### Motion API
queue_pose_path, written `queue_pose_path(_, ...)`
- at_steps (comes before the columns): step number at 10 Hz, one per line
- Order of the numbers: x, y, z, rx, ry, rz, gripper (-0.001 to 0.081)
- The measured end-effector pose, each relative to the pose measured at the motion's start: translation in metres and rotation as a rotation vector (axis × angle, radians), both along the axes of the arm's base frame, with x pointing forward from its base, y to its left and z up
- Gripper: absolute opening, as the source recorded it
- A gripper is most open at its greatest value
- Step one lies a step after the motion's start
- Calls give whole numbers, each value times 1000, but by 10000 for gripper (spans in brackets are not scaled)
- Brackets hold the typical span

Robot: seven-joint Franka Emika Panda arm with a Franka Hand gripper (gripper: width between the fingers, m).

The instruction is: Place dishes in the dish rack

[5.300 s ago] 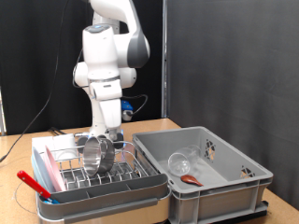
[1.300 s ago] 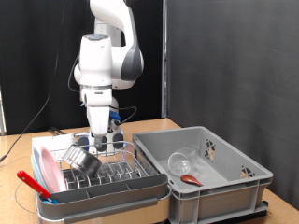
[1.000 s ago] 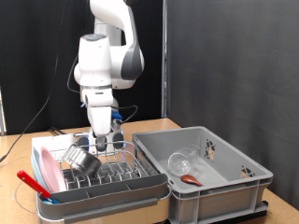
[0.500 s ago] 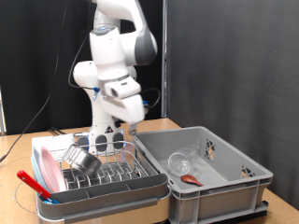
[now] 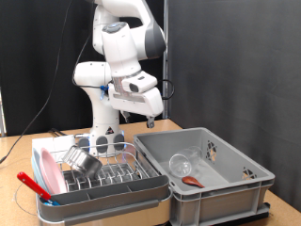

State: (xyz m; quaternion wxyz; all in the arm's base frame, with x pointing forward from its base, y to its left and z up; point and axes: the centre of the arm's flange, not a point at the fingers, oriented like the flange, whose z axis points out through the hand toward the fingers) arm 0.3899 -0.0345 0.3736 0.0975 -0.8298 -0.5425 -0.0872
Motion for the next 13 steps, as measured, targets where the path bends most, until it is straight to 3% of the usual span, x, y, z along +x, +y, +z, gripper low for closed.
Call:
queue_pose_path(1, 6, 7, 2, 14, 4, 71, 803)
queue_pose_path(3, 27, 29, 6, 19, -10, 300, 803)
queue_pose_path(6, 57, 59, 8, -75, -5, 635, 803)
queue_pose_path(7, 56, 57, 7, -56, -4, 592, 803)
queue_pose_path(8, 56, 58, 7, -31, -22, 623, 803)
queue_pose_path(10, 62, 68, 8, 12, -119, 826, 803)
queue_pose_path(11, 69, 80, 8, -6, -173, 925, 803)
queue_pose_path(13, 83, 108, 3, -116, -255, 1070, 803)
